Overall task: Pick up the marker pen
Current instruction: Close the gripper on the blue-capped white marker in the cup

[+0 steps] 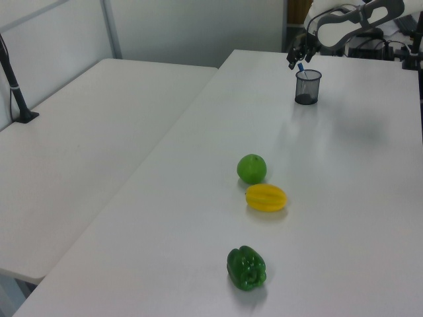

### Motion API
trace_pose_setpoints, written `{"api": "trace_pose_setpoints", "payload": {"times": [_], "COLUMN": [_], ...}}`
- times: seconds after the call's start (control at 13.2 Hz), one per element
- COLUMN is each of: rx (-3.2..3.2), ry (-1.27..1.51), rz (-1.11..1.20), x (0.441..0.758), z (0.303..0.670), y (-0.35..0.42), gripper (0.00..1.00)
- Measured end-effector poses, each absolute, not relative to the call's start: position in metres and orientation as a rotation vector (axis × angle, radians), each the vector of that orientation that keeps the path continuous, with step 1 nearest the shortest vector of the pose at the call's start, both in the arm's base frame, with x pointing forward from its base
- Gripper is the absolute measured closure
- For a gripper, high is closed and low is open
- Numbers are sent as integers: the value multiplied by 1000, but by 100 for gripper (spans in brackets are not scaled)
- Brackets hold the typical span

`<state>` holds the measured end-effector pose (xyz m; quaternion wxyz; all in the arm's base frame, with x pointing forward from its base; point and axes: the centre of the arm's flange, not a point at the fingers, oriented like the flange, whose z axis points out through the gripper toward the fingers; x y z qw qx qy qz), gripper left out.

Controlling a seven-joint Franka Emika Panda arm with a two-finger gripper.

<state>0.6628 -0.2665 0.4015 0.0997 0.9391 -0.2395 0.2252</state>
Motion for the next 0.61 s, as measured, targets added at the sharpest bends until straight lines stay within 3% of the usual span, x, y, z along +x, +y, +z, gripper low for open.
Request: {"api": "trace_pose_setpoints", "payload": {"times": [0.15,0.23,0.61], "rx": [2775,2775,2774], "ry": [-703,-703,-693], "rz": [664,664,654], "x": [663,663,663], "z": [401,401,398], "y": [-266,-266,-266], "gripper": [28,42,52]}}
